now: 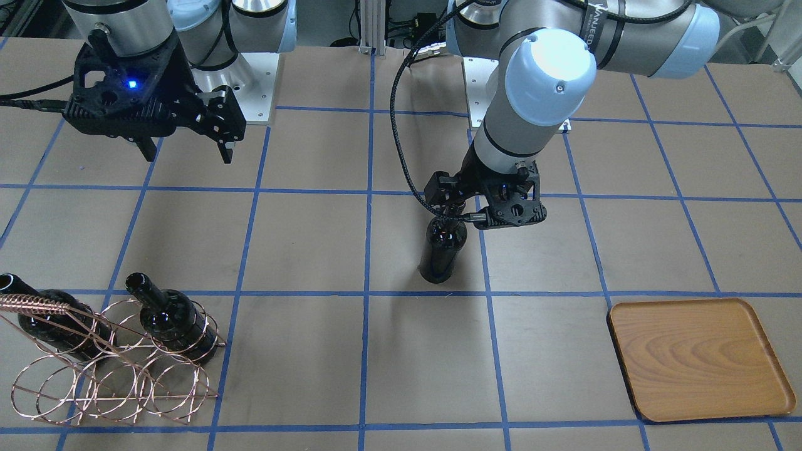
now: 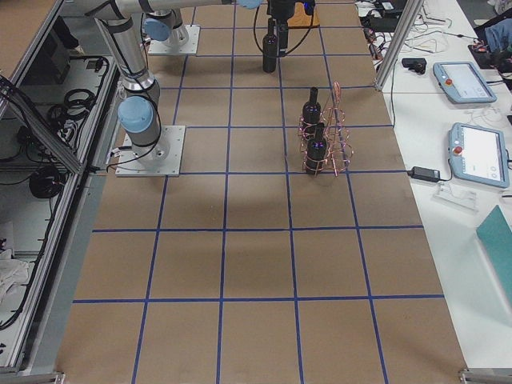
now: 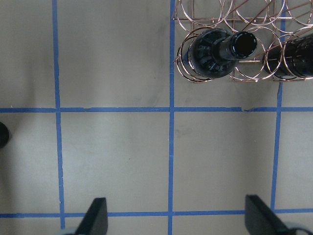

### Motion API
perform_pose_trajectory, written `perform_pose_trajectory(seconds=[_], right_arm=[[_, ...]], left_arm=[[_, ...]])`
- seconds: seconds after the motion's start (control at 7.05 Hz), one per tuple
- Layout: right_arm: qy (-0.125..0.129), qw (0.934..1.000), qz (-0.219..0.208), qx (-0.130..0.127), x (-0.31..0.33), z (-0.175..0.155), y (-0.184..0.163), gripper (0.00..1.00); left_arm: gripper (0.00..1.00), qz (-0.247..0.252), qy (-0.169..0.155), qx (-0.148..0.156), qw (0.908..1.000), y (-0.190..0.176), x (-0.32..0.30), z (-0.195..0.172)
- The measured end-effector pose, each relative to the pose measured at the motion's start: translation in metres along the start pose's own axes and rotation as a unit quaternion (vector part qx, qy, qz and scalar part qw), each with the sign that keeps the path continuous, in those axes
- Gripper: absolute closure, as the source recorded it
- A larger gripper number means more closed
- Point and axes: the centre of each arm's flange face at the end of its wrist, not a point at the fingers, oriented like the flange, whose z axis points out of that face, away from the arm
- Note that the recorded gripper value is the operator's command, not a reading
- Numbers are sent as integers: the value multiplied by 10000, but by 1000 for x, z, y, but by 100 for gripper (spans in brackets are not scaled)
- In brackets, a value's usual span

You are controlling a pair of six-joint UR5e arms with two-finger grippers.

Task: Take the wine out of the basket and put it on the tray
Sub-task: 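Move the left gripper over the standing bottle and lower it, then close the left gripper on the bottle neck and lift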

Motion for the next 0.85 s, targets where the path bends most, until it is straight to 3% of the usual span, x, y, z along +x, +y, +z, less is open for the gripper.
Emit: perform_pose_trajectory(seconds=[0.14, 0.43, 0.71, 0.85], right_arm=[[-2, 10000, -11, 0, 0, 0, 0, 0], [-2, 10000, -59, 9, 0, 0, 0, 0], [7, 9999, -138, 29, 1, 0, -2, 0], [12, 9999, -153, 33, 2, 0, -2, 0]], left_arm=[[12, -4, 11, 48, 10000, -3, 0, 8], [8, -56, 113, 281, 9995, -8, 4, 12], [2, -93, 280, 198, 9994, -3, 14, 19], [5, -75, 297, 141, 9994, 2, 21, 21]])
